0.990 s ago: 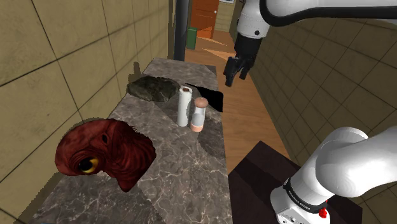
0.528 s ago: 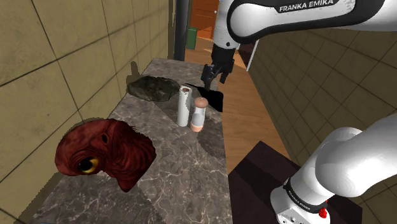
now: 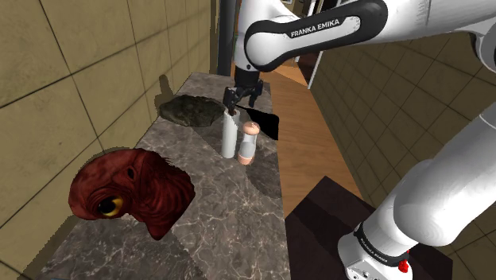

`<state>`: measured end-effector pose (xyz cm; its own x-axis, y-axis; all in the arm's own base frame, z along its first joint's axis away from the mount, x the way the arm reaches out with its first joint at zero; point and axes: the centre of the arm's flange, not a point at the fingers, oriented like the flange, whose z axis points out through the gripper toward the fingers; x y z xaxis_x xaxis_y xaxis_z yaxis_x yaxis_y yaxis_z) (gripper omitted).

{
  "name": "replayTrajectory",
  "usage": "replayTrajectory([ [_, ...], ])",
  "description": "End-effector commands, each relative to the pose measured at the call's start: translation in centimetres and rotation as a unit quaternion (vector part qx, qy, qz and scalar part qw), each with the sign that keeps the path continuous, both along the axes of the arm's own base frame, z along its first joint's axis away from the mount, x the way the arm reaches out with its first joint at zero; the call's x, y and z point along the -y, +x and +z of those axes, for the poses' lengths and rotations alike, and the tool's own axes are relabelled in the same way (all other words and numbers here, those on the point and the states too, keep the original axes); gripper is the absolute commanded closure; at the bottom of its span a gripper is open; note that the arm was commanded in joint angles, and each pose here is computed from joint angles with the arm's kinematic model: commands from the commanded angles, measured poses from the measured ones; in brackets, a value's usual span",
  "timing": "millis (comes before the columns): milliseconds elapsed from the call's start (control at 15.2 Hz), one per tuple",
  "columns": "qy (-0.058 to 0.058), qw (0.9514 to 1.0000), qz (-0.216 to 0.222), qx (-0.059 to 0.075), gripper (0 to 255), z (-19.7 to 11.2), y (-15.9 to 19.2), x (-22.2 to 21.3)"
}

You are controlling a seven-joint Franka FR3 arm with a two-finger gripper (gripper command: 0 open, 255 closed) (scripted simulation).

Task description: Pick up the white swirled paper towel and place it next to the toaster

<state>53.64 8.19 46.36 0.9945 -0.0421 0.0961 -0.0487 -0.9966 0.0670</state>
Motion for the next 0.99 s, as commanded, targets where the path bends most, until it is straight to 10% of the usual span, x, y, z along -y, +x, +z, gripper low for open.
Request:
replayTrajectory([
  [0,-0.002,1.0000,-0.003,0.005,0,-1.2,1.9,-0.5],
  [924,-0.002,1.0000,-0.003,0.005,0,-5.1,2.3,-0.2],
])
